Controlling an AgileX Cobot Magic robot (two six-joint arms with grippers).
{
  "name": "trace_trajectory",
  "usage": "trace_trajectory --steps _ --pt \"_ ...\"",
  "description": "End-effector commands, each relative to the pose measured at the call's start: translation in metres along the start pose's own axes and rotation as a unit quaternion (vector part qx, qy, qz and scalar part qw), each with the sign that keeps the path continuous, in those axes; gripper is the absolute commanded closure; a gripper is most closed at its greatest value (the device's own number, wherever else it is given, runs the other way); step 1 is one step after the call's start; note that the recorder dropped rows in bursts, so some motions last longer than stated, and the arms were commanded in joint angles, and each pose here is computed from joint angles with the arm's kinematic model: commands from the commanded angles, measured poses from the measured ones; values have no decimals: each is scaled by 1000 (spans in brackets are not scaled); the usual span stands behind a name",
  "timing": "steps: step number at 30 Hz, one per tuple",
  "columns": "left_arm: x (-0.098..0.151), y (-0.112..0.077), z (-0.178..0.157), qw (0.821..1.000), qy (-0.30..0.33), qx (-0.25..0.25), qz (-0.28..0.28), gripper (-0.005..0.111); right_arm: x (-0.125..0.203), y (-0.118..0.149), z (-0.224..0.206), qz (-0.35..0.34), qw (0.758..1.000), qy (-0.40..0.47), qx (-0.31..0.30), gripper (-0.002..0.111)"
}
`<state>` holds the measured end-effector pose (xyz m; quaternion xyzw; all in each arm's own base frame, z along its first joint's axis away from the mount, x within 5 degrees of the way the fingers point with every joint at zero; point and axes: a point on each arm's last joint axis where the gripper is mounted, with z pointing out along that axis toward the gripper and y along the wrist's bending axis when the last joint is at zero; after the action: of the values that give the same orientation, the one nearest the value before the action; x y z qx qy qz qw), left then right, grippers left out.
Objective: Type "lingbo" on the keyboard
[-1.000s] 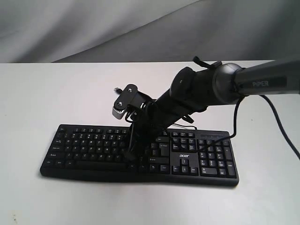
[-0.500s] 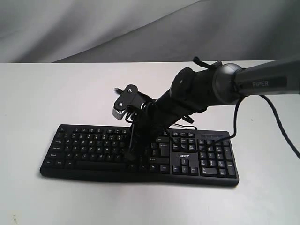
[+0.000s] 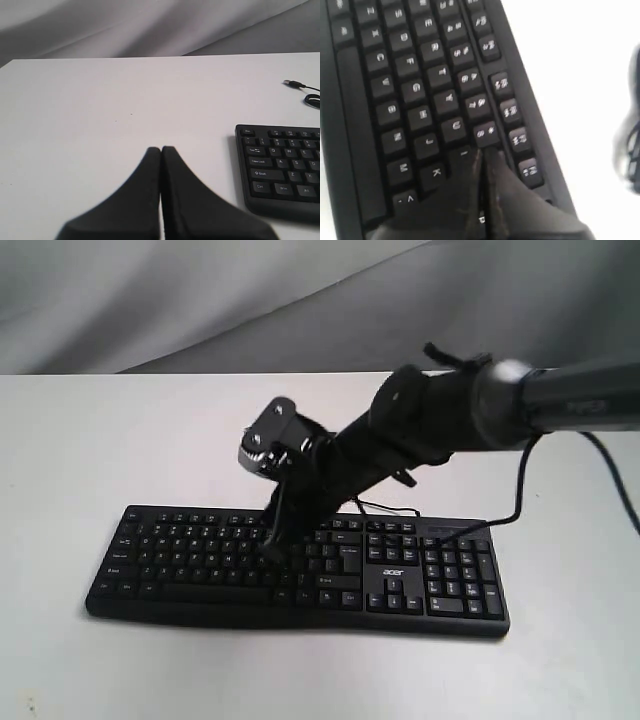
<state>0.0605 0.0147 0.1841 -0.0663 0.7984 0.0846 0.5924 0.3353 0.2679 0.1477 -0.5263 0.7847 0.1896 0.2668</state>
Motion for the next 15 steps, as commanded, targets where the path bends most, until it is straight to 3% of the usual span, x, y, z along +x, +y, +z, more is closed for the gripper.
trace_trajectory --steps 1,7,15 --pt "1 0 1 1000 2 0 -3 106 -46 4 -77 -6 993 -98 59 108" --pt "1 0 1 1000 2 0 -3 106 -81 47 -207 -53 970 -219 87 108" --pt "1 0 1 1000 2 0 -3 106 -64 92 -306 -124 936 -286 166 108"
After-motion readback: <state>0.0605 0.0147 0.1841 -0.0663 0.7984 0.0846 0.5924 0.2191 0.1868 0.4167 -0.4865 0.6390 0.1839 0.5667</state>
